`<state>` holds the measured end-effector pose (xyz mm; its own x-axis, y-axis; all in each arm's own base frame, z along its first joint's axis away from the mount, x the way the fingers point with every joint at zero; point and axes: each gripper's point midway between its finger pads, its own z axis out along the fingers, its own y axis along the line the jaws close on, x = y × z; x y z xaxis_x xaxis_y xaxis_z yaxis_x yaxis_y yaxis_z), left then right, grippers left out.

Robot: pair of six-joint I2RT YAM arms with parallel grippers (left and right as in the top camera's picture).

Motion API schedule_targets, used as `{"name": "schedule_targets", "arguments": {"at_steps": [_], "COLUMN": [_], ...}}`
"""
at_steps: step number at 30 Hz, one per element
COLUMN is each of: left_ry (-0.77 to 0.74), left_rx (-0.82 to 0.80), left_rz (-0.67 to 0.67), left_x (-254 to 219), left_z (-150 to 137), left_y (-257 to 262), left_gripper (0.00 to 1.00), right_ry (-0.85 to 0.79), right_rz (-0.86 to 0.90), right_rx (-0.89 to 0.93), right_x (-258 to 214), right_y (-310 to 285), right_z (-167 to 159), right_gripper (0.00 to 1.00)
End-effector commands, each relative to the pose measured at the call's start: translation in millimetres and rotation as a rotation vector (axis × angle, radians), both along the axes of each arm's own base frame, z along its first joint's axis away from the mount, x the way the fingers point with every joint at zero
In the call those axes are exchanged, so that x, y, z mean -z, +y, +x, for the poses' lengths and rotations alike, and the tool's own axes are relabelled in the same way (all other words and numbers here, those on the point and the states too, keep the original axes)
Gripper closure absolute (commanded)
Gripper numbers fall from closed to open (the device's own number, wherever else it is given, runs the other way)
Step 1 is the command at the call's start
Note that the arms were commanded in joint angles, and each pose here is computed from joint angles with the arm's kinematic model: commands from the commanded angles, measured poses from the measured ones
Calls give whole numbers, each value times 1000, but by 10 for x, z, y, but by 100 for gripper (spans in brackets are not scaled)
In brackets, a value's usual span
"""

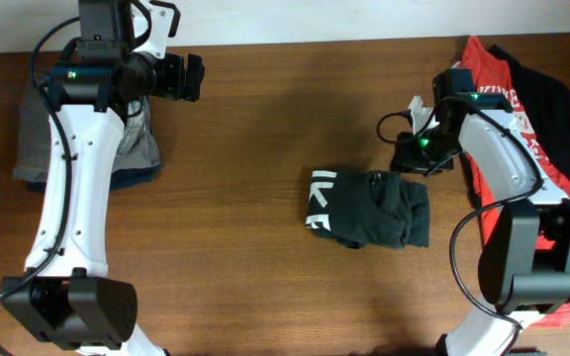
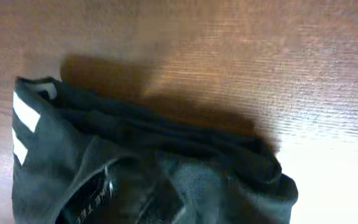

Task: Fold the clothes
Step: 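Lift the right gripper off the bundle and retract it rightward, then reach the left gripper to the green bundle and grasp it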

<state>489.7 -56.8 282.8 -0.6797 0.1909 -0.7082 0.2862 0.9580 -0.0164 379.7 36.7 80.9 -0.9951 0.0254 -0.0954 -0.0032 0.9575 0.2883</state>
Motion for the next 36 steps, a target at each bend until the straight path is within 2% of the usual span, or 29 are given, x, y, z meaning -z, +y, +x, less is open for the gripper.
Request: {"name": "schedule_targets", "arguments": {"at_steps": [1,6,11,16,21,28,36], "left_ry": [-1,4,24,104,228,251,269], "left_rx": [7,44,162,313,440,416,496], "left_rz": [14,-4,-12,-17,-30,-65,41], "left_x": [26,26,86,382,814,972,1613], "left_z": [25,-1,-112,-342,-788,-1234,-1822], "left_y": [16,-124,-673,-1520,-2465,-3265,-4009], "left_gripper": [1,1,1,1,1,1,1], "right_ry": [23,-7,-43,-43,-43,-64,-58], "right_rz": [-4,27,35,32,23,1,2], "right_rx": [40,131,276,374,452,518,518], "right_x": [-131,-617,-777,-776,-772,-772,-769], "right_y": [-105,-362,-822,-1192,-1490,-1711,-1705], "right_z": [-12,-40,-11,-77,-156,-159,-171], "right_gripper": [12,12,7,7,6,3,2]}}
